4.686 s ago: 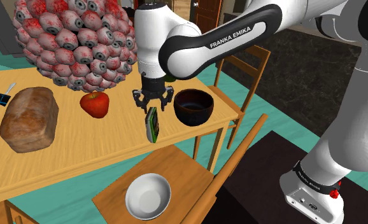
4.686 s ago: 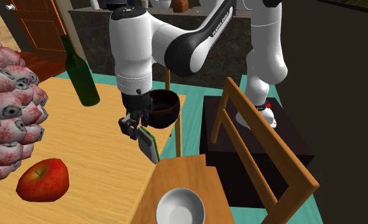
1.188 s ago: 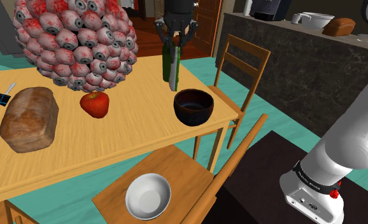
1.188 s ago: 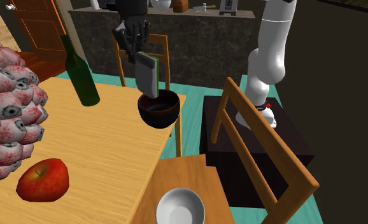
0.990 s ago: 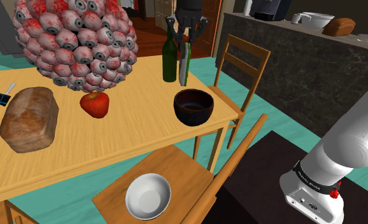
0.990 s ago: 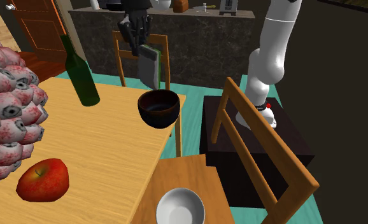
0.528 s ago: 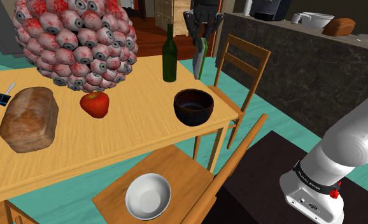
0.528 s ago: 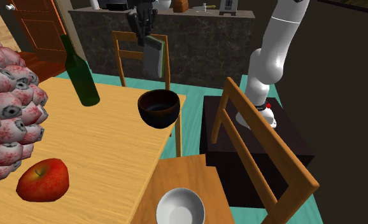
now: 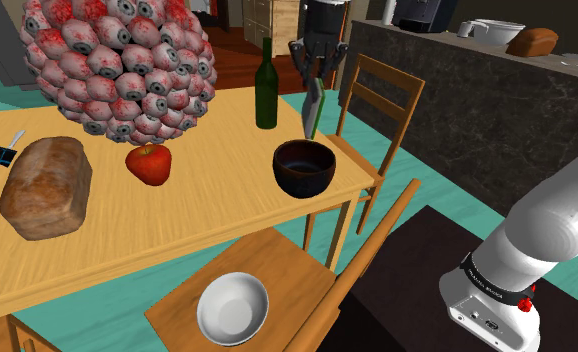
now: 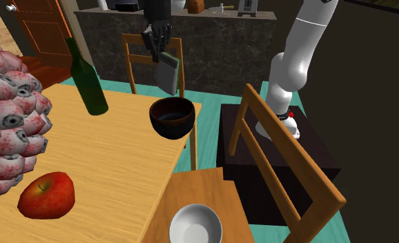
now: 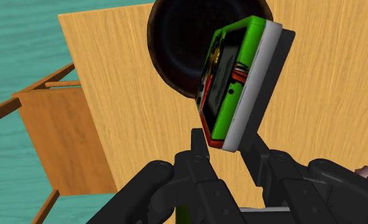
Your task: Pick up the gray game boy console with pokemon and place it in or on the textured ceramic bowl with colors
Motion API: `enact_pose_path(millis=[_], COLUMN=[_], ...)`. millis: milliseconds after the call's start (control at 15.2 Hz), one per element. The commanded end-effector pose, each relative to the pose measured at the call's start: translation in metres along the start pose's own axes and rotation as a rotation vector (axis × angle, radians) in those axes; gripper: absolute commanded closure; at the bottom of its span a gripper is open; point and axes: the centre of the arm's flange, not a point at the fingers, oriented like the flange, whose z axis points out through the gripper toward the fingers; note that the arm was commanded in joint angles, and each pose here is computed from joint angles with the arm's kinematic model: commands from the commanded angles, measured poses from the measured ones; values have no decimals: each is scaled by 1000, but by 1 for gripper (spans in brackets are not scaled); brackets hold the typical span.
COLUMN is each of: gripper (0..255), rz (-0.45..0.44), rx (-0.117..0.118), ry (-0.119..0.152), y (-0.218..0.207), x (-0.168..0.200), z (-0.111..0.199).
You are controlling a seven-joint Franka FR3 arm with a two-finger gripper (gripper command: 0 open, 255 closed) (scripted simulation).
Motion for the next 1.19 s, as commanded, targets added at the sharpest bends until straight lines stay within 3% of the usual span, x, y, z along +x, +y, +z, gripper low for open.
enact_pose_path(millis=[0,726,1122], gripper=[255,255,255], rz=[0,0,0], rx=[0,0,0], ry=[1,1,1], y=[0,0,0], x=[-1,-8,-8], z=[10,70,70])
